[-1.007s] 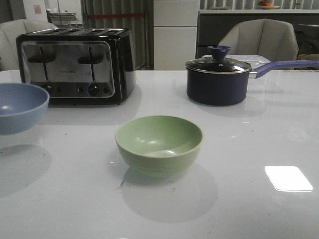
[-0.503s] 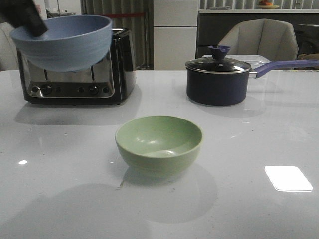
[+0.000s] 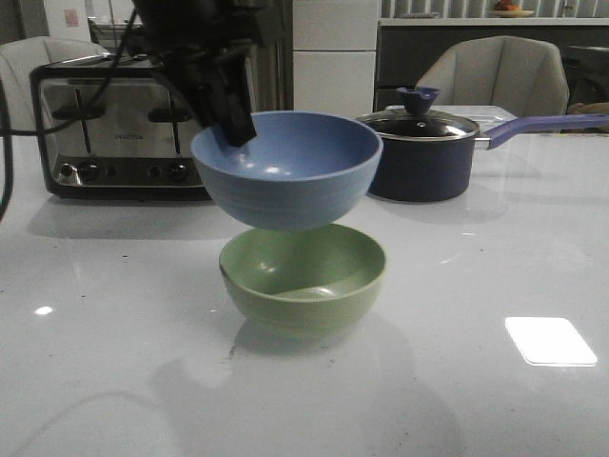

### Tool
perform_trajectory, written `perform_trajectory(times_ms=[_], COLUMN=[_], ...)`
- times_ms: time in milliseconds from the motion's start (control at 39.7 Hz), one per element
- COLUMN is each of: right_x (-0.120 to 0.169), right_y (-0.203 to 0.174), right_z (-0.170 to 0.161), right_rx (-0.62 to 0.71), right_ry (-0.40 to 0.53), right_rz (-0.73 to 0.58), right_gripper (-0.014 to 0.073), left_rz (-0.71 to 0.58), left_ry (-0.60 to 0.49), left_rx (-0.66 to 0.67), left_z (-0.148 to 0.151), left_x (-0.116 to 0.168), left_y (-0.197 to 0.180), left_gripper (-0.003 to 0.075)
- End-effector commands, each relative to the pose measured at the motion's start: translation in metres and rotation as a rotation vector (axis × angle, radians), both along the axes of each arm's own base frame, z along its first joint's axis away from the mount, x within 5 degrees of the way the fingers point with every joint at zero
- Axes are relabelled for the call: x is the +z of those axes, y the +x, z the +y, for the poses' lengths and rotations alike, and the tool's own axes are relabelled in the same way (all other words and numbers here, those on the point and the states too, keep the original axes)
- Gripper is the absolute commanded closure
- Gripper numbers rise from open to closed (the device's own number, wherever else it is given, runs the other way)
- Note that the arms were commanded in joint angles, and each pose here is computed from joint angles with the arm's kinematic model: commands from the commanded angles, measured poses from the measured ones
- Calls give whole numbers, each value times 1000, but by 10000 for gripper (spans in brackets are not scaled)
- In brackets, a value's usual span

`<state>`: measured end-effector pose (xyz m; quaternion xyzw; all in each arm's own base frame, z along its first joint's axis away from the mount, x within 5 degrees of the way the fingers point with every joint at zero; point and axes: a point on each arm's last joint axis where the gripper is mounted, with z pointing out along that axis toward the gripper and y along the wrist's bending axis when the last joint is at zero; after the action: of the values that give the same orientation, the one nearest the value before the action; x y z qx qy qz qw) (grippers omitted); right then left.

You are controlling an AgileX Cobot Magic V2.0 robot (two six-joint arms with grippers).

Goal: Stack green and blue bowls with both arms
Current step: 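Grasp the blue bowl rim and lift it over the green bowl, then lower the blue bowl into the green bowl and open the left gripper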

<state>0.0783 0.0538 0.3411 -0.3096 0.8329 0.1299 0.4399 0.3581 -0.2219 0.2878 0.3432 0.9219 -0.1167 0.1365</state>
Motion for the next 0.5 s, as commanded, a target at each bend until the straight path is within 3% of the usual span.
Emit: perform_trajectory(times_ms=[0, 478], right_x=[13, 13], right_y=[2, 2], right_z=[1, 1], right_rx=[-5, -5], right_ry=[47, 47], right_rz=[-78, -78], right_gripper=[159, 159], left_rz=[-84, -25], left_ry=[-74, -51], left_rx=[15, 36], left_z=[-5, -12], left_x=[25, -4], left_y=[-1, 10], left_gripper=[622, 620])
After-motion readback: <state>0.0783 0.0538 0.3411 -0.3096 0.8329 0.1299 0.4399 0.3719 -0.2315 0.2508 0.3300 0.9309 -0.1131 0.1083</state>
